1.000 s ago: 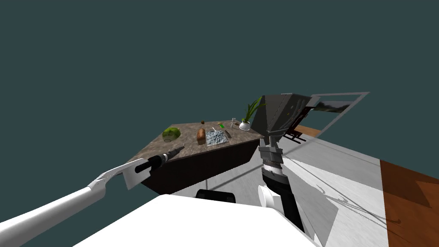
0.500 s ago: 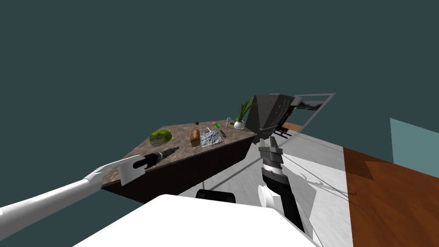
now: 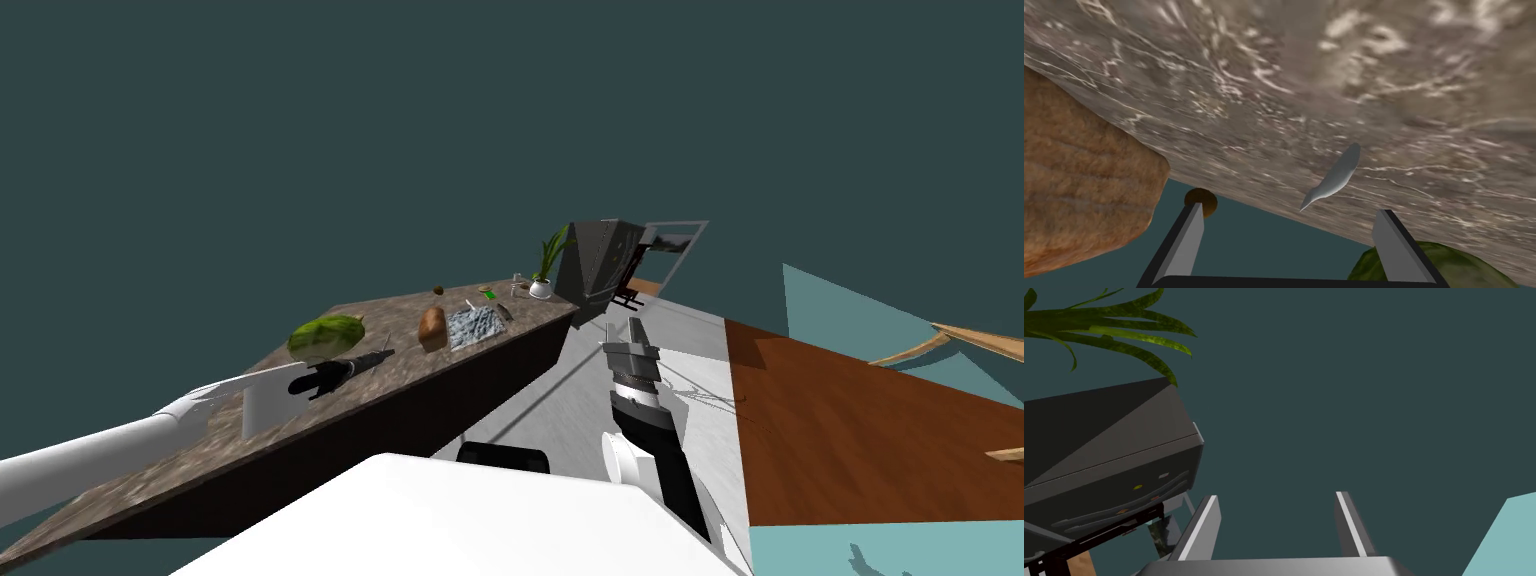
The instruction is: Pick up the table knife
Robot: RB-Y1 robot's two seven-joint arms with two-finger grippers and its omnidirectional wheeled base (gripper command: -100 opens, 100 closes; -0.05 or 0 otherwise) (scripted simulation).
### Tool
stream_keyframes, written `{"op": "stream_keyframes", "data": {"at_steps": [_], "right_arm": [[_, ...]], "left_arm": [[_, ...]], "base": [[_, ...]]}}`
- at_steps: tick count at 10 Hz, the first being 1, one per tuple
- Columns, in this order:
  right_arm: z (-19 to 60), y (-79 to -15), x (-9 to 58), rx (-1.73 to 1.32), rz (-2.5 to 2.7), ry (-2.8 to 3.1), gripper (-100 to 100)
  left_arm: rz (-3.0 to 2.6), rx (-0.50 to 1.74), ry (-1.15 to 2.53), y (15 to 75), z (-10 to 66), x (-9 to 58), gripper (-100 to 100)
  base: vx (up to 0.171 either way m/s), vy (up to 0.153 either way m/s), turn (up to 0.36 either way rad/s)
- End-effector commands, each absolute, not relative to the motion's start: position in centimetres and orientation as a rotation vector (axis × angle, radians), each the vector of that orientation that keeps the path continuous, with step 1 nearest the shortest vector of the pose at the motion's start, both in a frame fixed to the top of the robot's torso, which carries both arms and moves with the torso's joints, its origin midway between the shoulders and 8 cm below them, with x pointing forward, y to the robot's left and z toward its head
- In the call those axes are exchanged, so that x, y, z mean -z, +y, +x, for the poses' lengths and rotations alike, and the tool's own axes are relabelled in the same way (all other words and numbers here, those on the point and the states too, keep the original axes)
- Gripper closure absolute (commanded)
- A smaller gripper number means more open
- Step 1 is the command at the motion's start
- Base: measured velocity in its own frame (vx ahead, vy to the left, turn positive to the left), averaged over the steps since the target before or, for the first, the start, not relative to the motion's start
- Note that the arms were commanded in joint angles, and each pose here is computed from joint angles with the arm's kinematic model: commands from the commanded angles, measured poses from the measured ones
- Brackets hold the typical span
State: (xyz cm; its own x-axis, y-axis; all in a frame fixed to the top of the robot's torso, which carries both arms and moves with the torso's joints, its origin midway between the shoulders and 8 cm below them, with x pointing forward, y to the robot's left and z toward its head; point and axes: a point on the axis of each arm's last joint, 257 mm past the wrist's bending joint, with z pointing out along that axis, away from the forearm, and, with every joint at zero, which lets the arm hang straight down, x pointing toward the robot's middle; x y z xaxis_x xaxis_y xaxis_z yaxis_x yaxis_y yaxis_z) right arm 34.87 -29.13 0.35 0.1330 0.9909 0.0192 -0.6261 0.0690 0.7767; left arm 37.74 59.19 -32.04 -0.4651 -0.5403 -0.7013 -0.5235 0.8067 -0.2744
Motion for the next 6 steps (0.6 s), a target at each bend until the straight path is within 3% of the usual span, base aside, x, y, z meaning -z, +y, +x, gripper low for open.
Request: {"op": "stream_keyframes", "data": {"at_steps": [1, 6], "right_arm": [[34.9, -29.1, -0.3, -1.343, 0.741, 0.622, 0], [34.9, -29.1, -0.3, -1.343, 0.741, 0.622, 0]], "left_arm": [[-0.795, -0.021, 2.159, 60.8, 36.9, 32.4, -100], [-0.861, -0.279, 2.214, 68.5, 31.0, 33.3, -100]], "base": [[0.035, -0.016, -0.072], [0.043, -0.008, -0.201]]}}
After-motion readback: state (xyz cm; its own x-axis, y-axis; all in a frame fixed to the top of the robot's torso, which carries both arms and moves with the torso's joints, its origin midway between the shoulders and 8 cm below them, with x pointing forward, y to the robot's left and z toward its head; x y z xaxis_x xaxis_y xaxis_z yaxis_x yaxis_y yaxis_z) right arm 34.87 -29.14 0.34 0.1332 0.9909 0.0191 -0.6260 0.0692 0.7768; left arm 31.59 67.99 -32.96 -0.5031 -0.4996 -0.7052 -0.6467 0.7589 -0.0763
